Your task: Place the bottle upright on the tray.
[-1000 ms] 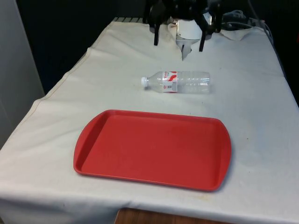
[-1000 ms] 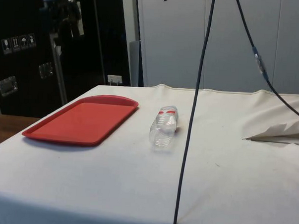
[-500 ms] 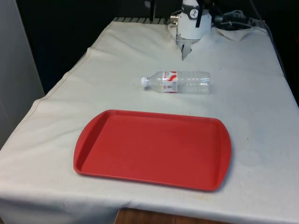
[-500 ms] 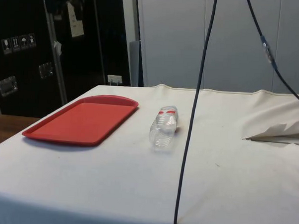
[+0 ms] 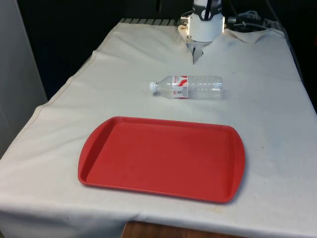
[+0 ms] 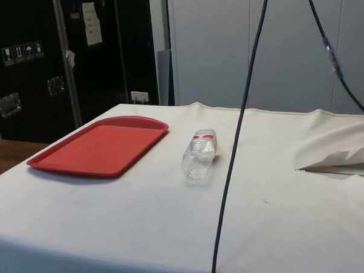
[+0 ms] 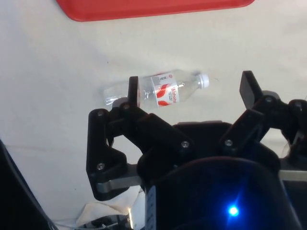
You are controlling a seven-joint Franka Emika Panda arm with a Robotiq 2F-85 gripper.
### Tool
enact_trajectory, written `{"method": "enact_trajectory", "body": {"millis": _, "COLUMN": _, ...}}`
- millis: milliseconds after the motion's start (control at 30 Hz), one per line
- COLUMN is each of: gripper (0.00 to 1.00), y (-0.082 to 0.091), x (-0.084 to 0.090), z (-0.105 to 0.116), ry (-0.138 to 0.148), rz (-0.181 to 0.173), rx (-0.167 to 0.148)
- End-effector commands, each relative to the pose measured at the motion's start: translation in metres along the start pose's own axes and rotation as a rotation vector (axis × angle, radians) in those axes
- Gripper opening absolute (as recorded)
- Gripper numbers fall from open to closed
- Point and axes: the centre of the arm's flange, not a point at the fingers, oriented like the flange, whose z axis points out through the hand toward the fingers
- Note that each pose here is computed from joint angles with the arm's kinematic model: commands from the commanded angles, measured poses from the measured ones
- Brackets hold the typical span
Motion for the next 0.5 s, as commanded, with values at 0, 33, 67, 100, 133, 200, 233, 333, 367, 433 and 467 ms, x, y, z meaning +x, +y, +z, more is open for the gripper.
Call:
{"method": "enact_trajectory", "body": {"millis": 0, "gripper": 1.0, "y": 0.0, "x": -0.004, "z": -0.003, "ry": 0.016, "rz": 0.004, "rx": -0.005}}
{"method": "enact_trajectory", "body": {"millis": 33, "gripper": 1.0, "y": 0.0, "x": -0.004, "z": -0.002, "ry": 0.016, "rz": 0.004, "rx": -0.006}}
{"method": "enact_trajectory", "body": {"millis": 67, "gripper": 1.0, "y": -0.001, "x": -0.004, "z": 0.0, "ry": 0.016, "rz": 0.004, "rx": -0.007}}
{"method": "enact_trajectory", "body": {"millis": 100, "gripper": 1.0, "y": -0.001, "x": -0.004, "z": 0.003, "ry": 0.016, "rz": 0.004, "rx": -0.008}}
{"method": "enact_trajectory", "body": {"millis": 133, "gripper": 1.0, "y": -0.002, "x": -0.004, "z": 0.004, "ry": 0.016, "rz": 0.004, "rx": -0.008}}
{"method": "enact_trajectory", "body": {"millis": 200, "gripper": 1.0, "y": -0.002, "x": 0.002, "z": 0.012, "ry": -0.002, "rz": 0.001, "rx": -0.005}}
{"method": "enact_trajectory", "body": {"millis": 233, "gripper": 1.0, "y": -0.002, "x": -0.004, "z": 0.007, "ry": 0.016, "rz": 0.005, "rx": -0.01}}
{"method": "enact_trajectory", "body": {"millis": 333, "gripper": 1.0, "y": -0.003, "x": -0.004, "z": 0.015, "ry": 0.014, "rz": 0.005, "rx": -0.013}}
{"method": "enact_trajectory", "body": {"millis": 367, "gripper": 1.0, "y": -0.003, "x": -0.004, "z": 0.016, "ry": 0.014, "rz": 0.006, "rx": -0.014}}
{"method": "enact_trajectory", "body": {"millis": 433, "gripper": 1.0, "y": -0.004, "x": -0.004, "z": 0.02, "ry": 0.014, "rz": 0.006, "rx": -0.015}}
{"method": "enact_trajectory", "body": {"millis": 467, "gripper": 1.0, "y": -0.004, "x": -0.004, "z": 0.021, "ry": 0.013, "rz": 0.007, "rx": -0.015}}
